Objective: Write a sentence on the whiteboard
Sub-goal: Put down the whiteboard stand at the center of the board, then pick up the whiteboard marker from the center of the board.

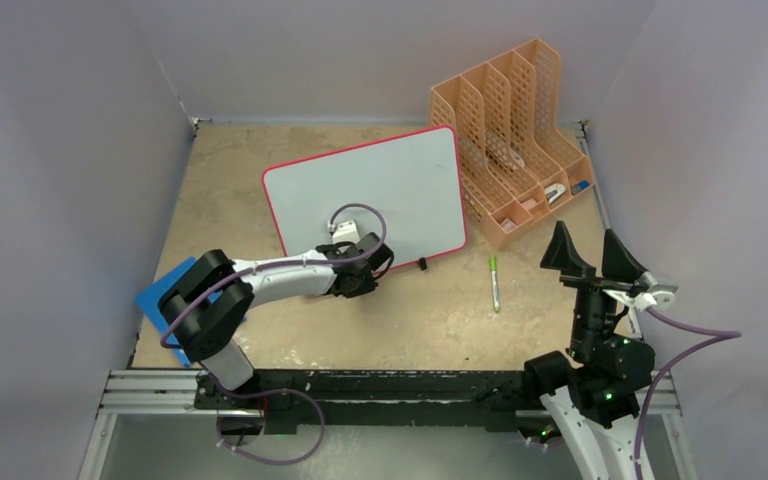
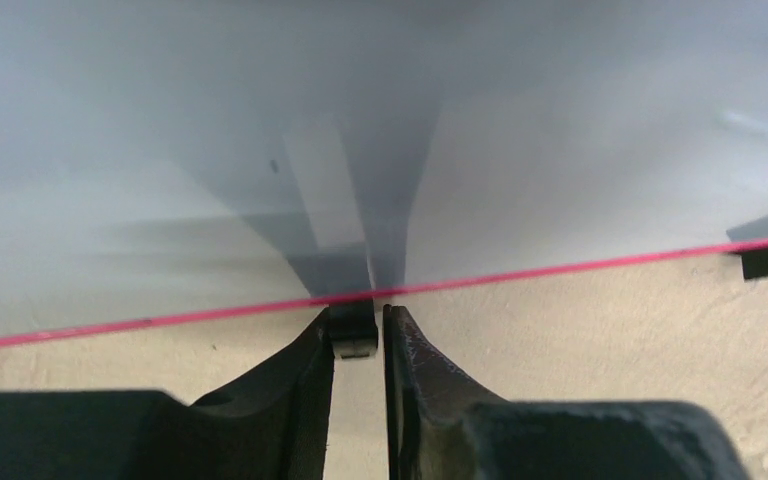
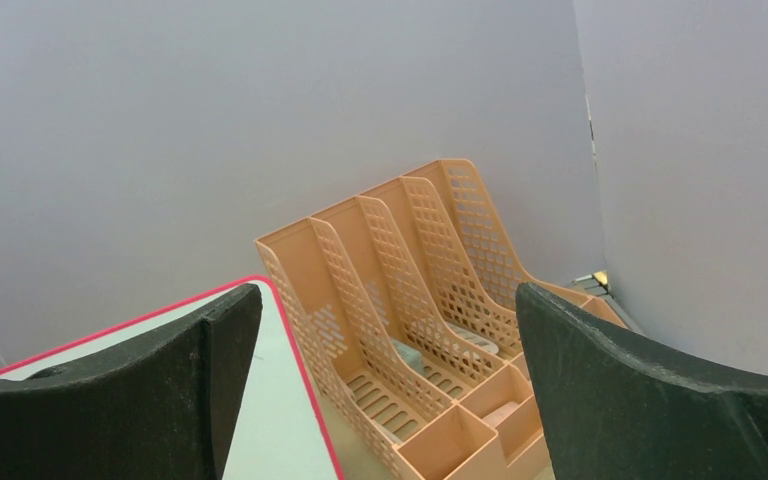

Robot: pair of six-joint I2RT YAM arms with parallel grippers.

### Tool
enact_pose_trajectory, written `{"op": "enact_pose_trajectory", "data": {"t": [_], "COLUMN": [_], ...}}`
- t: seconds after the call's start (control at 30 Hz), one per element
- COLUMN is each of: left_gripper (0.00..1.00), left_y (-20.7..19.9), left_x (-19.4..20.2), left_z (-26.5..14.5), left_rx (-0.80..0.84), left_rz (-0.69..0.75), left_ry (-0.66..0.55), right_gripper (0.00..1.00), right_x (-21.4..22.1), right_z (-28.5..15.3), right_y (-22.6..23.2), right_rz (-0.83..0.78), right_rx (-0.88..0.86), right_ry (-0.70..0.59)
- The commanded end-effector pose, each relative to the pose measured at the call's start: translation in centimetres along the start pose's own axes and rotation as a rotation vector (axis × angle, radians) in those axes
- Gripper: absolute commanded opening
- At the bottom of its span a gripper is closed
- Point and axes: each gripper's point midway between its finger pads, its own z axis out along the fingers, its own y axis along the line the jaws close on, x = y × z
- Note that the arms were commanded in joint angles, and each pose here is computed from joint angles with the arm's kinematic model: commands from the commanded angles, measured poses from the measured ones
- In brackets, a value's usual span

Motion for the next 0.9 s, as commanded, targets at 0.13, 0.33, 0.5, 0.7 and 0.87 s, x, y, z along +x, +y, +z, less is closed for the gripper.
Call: {"op": "enact_pose_trajectory", "data": {"t": [0.13,0.33,0.5,0.7,0.87], "left_gripper": [0.32,0.45,0.56,0.66,0.74], "left_y": [-2.1,-2.6,-2.5,-1.2,-1.2], "left_x": [-0.1,-0.7,-2.4,-5.0,-7.3], "left_z": [-2.4,-4.6,-8.1,-12.3,-15.5], "left_rx": [0.080,0.138,0.242,0.307,0.398], "left_rz": [-0.061,-0.056,0.009,0.135,0.286], "left_ry": [0.024,0.024,-0.031,-0.138,-0.249], "right_gripper": [0.99,0.99,0.99,0.99,0.99], "right_x": [-1.3,-0.6,2.3,6.6,12.0], "right_z": [0.2,2.0,5.1,6.9,5.7], "right_y": [0.6,2.6,4.6,5.8,7.1], "right_rz": [-0.001,-0.009,0.010,0.057,0.151], "right_rx": [-0.027,-0.078,-0.071,0.009,0.058], "right_ry": [-0.025,0.102,0.320,0.591,0.851]}}
